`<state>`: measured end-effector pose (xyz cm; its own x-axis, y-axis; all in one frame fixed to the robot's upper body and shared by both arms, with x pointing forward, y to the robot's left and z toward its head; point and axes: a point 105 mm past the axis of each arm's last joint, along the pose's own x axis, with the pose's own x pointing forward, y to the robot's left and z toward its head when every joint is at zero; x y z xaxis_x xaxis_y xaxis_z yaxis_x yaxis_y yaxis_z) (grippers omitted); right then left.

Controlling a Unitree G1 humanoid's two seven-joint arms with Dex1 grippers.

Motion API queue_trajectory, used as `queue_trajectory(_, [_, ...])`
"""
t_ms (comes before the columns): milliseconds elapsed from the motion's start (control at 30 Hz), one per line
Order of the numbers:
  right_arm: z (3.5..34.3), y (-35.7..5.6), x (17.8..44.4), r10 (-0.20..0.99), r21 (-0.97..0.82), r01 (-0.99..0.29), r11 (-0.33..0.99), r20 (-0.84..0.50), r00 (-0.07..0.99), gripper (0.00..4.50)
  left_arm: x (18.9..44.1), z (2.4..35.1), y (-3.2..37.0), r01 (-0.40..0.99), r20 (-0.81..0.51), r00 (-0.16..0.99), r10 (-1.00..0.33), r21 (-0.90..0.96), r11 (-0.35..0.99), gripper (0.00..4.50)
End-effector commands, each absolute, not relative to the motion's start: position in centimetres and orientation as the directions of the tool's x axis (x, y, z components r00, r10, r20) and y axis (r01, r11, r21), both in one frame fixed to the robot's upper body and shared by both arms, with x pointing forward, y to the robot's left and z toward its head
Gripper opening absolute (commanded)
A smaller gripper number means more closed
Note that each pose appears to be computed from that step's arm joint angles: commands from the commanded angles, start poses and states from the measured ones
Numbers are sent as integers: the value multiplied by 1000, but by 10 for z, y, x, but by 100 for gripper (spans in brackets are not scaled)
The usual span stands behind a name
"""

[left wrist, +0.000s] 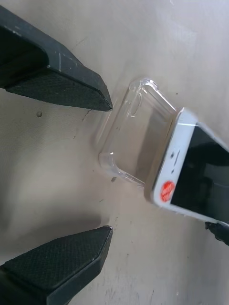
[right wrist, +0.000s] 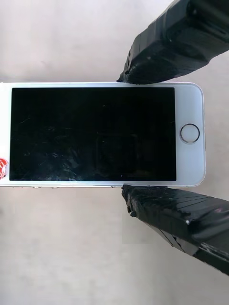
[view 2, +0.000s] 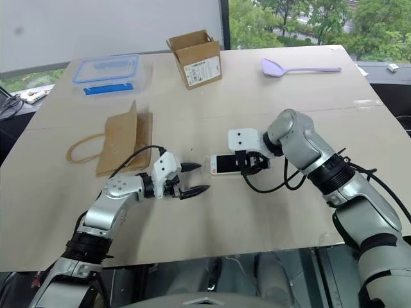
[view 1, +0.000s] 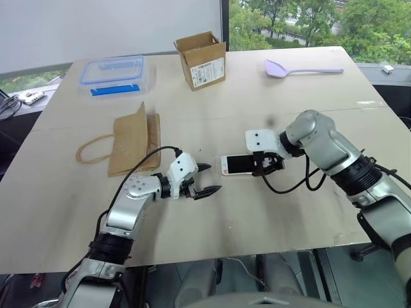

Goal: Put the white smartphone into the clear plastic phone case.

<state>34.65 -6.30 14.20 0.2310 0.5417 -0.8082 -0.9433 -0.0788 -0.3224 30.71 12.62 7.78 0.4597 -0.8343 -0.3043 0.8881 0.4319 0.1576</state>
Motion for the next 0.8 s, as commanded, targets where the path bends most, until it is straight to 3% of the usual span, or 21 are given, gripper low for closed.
queue_trajectory(33, [161, -64, 354, 567, -376, -926, -36, -771, 291, 284, 304, 70, 120, 898, -322, 439, -839, 132, 419, 393])
queue_trajectory(467, [144, -77, 351, 446, -433, -890, -142, -831, 333, 283, 295, 80, 104, 927, -289, 376, -880, 115, 358, 393])
queue_trajectory(800, [142, -70, 336, 443, -436, -875, -209, -840, 313, 283, 282, 85, 91, 941, -270, 337, -902, 78, 329, 393])
